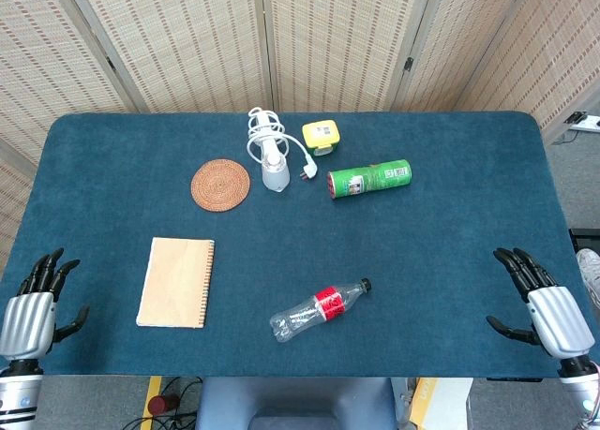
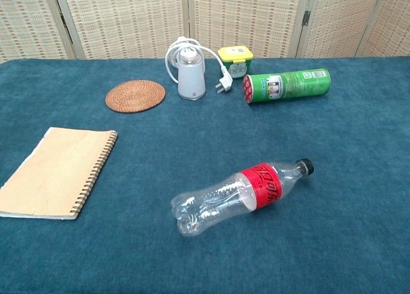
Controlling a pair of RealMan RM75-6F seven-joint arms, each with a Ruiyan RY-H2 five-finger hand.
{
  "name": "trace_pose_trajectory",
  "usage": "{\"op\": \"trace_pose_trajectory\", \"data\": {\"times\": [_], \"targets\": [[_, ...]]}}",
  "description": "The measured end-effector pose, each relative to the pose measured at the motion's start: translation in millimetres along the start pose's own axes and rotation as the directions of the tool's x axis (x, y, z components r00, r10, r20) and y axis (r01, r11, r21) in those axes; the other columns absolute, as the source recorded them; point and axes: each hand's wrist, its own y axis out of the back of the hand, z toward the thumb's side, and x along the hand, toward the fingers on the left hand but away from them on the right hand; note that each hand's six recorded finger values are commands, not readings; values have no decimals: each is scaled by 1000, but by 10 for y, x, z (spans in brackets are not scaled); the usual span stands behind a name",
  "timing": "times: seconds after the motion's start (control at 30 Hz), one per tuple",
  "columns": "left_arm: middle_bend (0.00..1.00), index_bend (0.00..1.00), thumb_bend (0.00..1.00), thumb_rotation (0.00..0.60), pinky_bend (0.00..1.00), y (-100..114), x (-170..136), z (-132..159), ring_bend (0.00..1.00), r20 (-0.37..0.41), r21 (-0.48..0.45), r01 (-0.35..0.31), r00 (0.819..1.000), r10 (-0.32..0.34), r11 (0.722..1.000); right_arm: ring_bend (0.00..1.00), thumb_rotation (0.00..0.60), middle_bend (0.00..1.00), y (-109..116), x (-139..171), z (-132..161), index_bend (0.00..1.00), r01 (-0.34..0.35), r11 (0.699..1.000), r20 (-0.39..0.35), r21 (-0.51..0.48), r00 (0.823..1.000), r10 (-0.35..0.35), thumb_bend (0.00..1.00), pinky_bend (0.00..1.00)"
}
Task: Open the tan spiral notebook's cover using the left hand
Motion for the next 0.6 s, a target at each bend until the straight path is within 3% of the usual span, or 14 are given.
{"op": "trace_pose_trajectory", "data": {"times": [0.37, 0.6], "targets": [[77, 202, 348, 600, 223, -21, 61, -42, 49, 25, 10, 1, 1000, -2, 1000, 14, 600, 118, 54, 5, 31, 3, 12, 1000, -5, 6, 1000, -11, 222, 151], [77, 214, 348, 600, 223, -64, 226, -40, 49, 115, 14, 12, 993, -13, 1000, 14, 600, 118, 155, 20, 54, 3, 33, 999, -8, 23, 999, -33, 222, 152]]}}
